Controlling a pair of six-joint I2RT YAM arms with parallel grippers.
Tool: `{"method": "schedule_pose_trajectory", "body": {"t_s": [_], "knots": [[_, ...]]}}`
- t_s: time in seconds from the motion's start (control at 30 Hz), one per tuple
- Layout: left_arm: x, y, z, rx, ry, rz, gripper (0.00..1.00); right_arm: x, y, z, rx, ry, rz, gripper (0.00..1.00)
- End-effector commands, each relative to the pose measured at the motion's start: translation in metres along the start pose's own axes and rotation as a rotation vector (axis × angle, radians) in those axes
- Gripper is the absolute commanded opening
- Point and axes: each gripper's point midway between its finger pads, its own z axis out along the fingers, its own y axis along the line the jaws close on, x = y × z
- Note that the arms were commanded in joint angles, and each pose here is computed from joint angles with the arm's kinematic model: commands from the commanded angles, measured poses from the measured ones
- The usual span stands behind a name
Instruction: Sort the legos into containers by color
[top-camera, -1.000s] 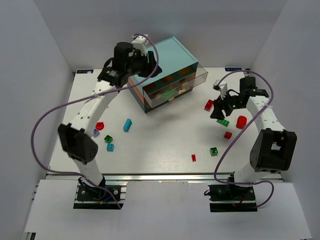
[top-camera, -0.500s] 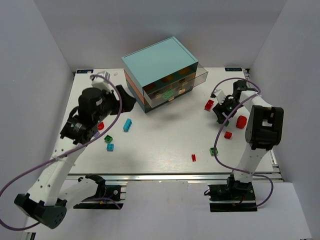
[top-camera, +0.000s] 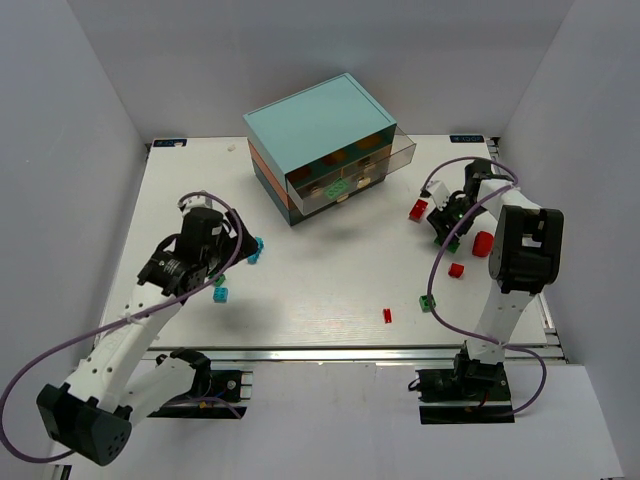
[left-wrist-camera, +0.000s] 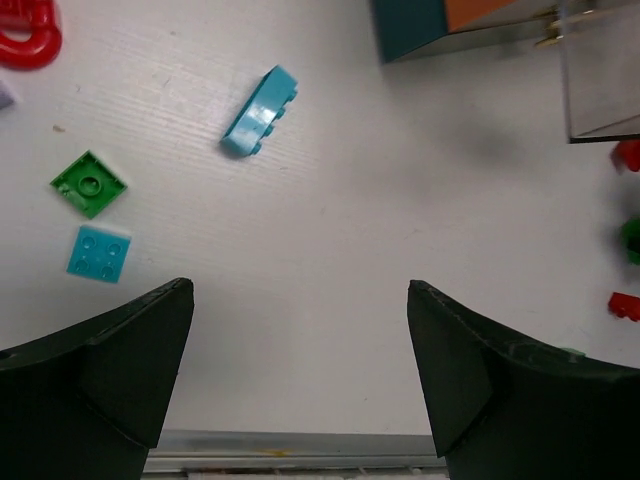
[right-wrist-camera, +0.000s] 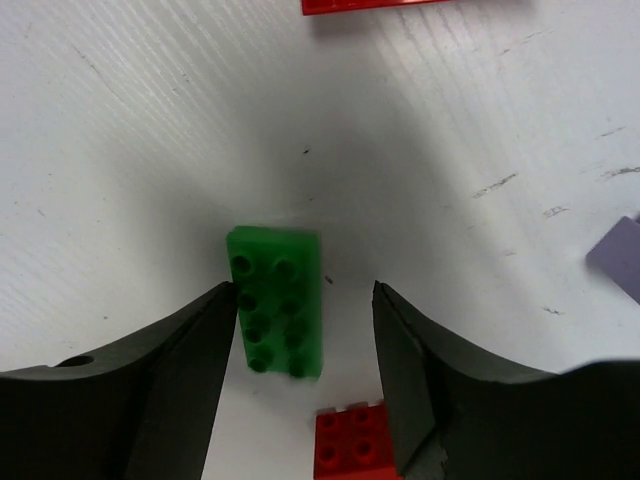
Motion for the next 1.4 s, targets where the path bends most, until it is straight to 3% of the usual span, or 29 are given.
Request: {"method": "schedule_pose_trajectory", "body": {"t_s": [0.0, 0.27, 0.47, 0.57, 0.6, 0.7, 0.8, 0.87, 1.23, 1.37], "knots": [[0.015, 0.021, 0.010, -0.111, 0.044, -0.026, 0.97, 0.018, 0.016, 0.009, -0.058, 0.040, -0.017, 0.62], [0.025, 0.029, 0.020, -0.140, 0.073, -0.024, 0.98, 0.019, 0.030, 0.006, -0.082, 0.022, 0.006, 0.68], [0.034, 0.037, 0.023, -0.160, 0.095, -0.014, 0.98, 0.029, 0.033, 0.013, -0.071, 0.052, 0.024, 0.60], [0.042, 0.048, 0.023, -0.198, 0.109, -0.018, 0.98, 0.036, 0.033, 0.013, -0.052, 0.070, 0.035, 0.48], [0.047, 0.053, 0.023, -0.218, 0.122, -0.018, 0.98, 0.037, 0.035, 0.012, -0.054, 0.072, 0.039, 0.38], [0.056, 0.063, 0.024, -0.257, 0.142, -0.028, 0.98, 0.029, 0.041, 0.007, -0.082, 0.037, 0.050, 0.19], [0.059, 0.069, 0.025, -0.287, 0.151, -0.029, 0.98, -0.004, 0.049, -0.015, -0.147, -0.079, 0.057, 0.07], [0.060, 0.074, 0.028, -0.320, 0.160, -0.027, 0.98, -0.037, 0.042, -0.038, -0.142, -0.176, 0.033, 0.04], [0.062, 0.111, 0.046, -0.556, 0.221, 0.039, 0.98, -0.205, 0.085, -0.209, -0.168, -0.762, -0.265, 0.01], [0.052, 0.113, 0.056, -0.570, 0.211, 0.048, 0.98, -0.270, 0.111, -0.245, -0.161, -0.945, -0.312, 0.00]]}}
